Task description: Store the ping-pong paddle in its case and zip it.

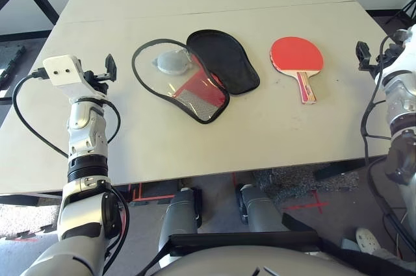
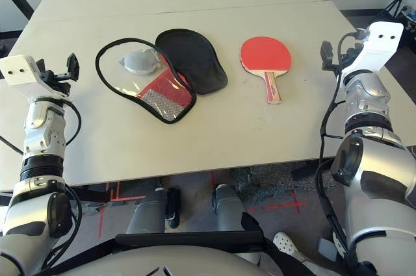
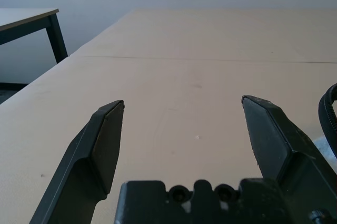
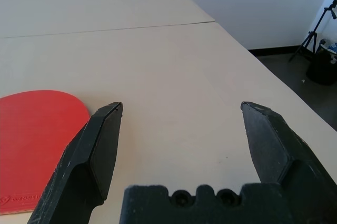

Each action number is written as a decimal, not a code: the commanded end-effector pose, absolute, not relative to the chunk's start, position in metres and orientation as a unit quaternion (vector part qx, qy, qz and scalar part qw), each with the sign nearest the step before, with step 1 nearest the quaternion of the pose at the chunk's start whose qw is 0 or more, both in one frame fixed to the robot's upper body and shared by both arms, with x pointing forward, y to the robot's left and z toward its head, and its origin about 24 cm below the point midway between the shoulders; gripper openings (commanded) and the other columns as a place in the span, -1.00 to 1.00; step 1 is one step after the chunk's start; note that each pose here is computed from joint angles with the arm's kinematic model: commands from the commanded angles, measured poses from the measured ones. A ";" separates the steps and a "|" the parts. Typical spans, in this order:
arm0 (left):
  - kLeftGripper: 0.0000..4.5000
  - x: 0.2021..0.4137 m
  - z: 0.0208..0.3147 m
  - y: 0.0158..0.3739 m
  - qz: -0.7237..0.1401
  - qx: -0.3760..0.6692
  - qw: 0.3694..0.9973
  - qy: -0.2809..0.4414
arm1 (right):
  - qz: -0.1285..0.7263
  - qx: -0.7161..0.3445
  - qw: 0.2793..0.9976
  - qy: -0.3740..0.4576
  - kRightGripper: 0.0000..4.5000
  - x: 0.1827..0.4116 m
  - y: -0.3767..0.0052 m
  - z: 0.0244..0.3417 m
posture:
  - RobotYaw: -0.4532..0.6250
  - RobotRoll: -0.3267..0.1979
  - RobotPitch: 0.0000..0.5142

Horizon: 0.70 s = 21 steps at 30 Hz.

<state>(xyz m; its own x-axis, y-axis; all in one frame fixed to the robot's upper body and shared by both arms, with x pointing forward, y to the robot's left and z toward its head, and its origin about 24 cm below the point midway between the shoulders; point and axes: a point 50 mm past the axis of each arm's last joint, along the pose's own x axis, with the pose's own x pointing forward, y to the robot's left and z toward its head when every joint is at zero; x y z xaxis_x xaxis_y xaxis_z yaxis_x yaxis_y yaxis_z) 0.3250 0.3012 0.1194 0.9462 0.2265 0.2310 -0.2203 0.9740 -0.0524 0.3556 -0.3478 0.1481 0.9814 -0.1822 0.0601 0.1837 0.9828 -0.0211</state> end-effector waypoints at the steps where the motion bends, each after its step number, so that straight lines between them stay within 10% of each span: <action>1: 1.00 0.323 0.118 0.303 0.120 -0.007 0.986 -0.118 | -0.090 -0.015 0.996 -0.021 0.98 0.357 -0.346 0.147 | -0.11 0.25 -0.47; 12: 1.00 0.333 0.177 0.305 0.095 -0.002 0.981 -0.172 | -0.090 -0.015 0.996 -0.020 0.98 0.358 -0.346 0.149 | -0.11 0.25 -0.44; 21: 1.00 0.338 0.225 0.228 -0.151 0.037 0.971 -0.180 | -0.081 0.002 0.997 -0.008 0.98 0.359 -0.342 0.142 | -0.13 0.25 -0.47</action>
<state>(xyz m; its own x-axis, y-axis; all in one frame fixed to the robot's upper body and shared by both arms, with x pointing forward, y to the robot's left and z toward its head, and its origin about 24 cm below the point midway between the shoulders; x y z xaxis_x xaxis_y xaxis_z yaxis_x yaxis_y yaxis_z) 0.3393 0.2413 0.2261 0.9013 -0.2221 0.3720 0.1990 0.9749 0.0999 0.3586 -0.3430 0.1456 0.9850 -0.1686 0.0370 0.1691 0.9856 -0.0088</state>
